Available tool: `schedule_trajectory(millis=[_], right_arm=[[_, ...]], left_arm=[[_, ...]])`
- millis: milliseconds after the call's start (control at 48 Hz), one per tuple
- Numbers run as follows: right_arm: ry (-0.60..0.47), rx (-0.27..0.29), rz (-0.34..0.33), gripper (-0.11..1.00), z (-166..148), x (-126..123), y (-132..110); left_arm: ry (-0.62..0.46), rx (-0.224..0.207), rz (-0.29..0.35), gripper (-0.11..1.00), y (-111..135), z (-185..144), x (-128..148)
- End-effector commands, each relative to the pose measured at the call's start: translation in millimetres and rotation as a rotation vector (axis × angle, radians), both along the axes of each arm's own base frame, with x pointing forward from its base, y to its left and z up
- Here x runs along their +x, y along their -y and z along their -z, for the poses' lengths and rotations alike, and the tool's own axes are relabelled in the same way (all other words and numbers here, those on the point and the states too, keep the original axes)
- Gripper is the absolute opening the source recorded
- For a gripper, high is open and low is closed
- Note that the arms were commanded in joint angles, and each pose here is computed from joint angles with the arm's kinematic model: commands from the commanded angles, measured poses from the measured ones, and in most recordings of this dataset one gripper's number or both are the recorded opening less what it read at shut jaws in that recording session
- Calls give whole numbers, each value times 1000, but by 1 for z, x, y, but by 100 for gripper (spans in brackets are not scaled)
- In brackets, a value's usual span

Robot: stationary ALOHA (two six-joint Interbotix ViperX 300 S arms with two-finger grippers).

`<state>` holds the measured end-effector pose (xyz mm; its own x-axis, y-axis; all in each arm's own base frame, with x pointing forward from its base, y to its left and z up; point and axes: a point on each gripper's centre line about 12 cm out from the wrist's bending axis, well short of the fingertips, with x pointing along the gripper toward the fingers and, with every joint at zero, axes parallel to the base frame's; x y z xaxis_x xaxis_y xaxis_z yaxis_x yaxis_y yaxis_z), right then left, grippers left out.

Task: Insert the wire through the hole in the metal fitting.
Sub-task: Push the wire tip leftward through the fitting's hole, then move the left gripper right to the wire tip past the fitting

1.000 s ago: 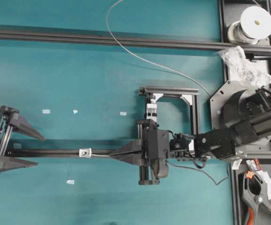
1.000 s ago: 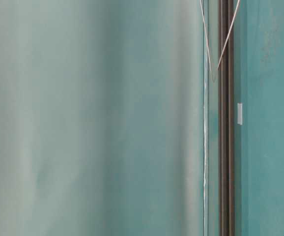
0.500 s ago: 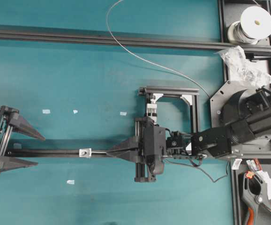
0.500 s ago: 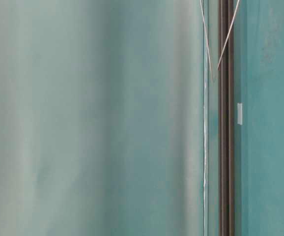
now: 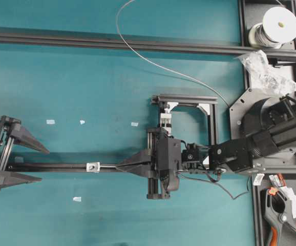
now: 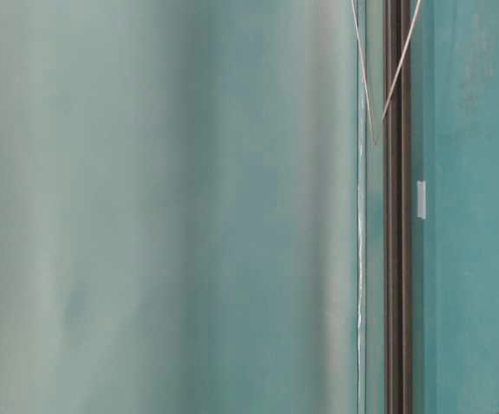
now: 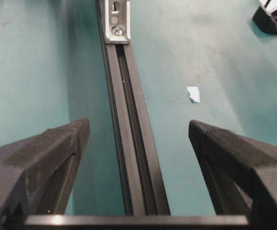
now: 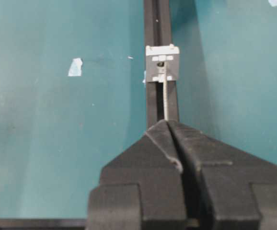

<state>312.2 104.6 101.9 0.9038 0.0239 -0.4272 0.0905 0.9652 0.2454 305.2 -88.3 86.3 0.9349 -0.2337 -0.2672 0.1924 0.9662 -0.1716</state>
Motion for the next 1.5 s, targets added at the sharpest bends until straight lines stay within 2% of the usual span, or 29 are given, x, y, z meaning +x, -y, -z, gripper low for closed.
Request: schedule_trajectory(millis=[0, 333, 583, 875, 1479], right_arm=[[39, 8, 4, 0, -9, 7, -1], [39, 5, 7, 0, -5, 20, -6], [87, -7, 9, 0, -8, 24, -6], [90, -14, 9, 0, -5, 28, -7], [118, -35, -17, 0, -6, 37, -8]], left_arm=[[28, -7, 6, 79, 3, -7, 3], [32, -6, 7, 79, 3, -7, 5], [44, -8, 7, 79, 4, -10, 8], [76, 15, 14, 79, 7, -15, 17], [52, 34, -32, 79, -5, -20, 42]])
